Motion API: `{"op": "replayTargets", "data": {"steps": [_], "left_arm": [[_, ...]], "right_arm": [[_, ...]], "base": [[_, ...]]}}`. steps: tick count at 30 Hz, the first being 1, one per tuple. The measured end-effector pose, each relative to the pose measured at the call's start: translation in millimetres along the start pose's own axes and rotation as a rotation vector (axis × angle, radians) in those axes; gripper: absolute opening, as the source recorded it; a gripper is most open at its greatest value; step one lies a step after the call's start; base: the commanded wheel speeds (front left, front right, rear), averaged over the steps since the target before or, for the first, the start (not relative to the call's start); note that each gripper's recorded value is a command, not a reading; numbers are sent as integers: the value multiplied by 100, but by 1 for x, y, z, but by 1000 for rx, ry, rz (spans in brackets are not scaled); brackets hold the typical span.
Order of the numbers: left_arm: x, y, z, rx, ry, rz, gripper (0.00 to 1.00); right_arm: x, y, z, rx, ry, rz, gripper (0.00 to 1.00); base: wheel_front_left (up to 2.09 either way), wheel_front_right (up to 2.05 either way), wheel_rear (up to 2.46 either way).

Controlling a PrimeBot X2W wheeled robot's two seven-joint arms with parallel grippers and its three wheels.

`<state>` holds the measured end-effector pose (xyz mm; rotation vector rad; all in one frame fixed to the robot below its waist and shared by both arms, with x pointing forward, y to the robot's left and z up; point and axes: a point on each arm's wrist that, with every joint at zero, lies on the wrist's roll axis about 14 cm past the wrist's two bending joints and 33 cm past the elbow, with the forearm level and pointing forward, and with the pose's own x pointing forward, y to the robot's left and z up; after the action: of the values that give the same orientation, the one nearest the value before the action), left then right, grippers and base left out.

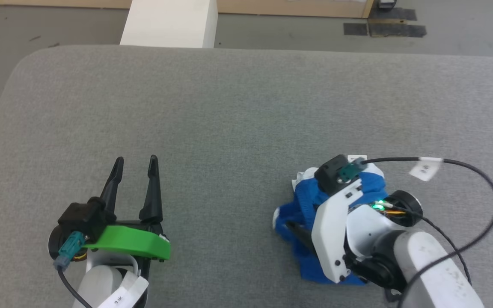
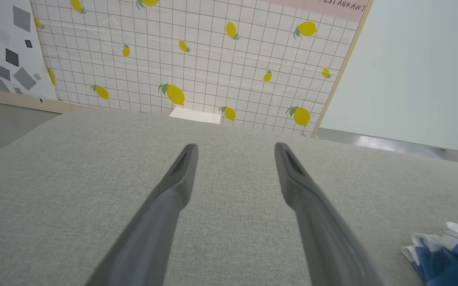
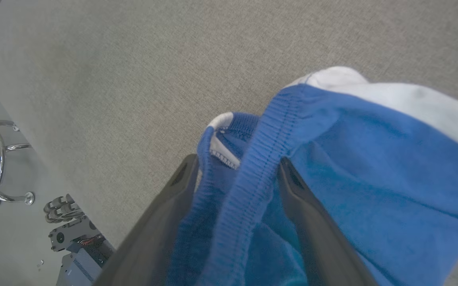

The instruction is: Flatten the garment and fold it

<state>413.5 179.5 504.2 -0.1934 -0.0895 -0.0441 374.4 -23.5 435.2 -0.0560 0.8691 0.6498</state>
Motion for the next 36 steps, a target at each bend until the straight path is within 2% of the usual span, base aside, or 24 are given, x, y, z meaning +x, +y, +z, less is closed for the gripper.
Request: {"op": "replayTargets", "data": {"steps": [5,9,13,16,21,25,31,36], "left_arm": [[3,-7,6,-4,-19,-20,100],[5,-15,10,-9,-32,-41,100],[9,-25,12,-14,-40,-68,100],[10,-31,13,-16,-45,-85,100],[12,-37,13,-20,-45,-103,100],[13,-37,10,-20,-39,-105,100],[14,-35,4,-21,-24,-100,100],[12,-30,2,-18,-18,-87,100]], "right_arm": [[-38,-6,36,56,-241,-7,100],[-82,-37,64,188,-509,-72,100],[-119,-85,61,336,-685,-189,100],[-132,-114,43,502,-769,-209,100],[-114,-135,-7,784,-716,-168,100],[-87,-130,-37,956,-601,-80,100],[-56,-121,-54,1011,-416,-15,100],[-33,-105,-62,974,-249,27,100]], "base": [[0,0,0],[0,0,0],[0,0,0],[0,0,0],[0,0,0],[0,0,0],[0,0,0],[0,0,0]]}}
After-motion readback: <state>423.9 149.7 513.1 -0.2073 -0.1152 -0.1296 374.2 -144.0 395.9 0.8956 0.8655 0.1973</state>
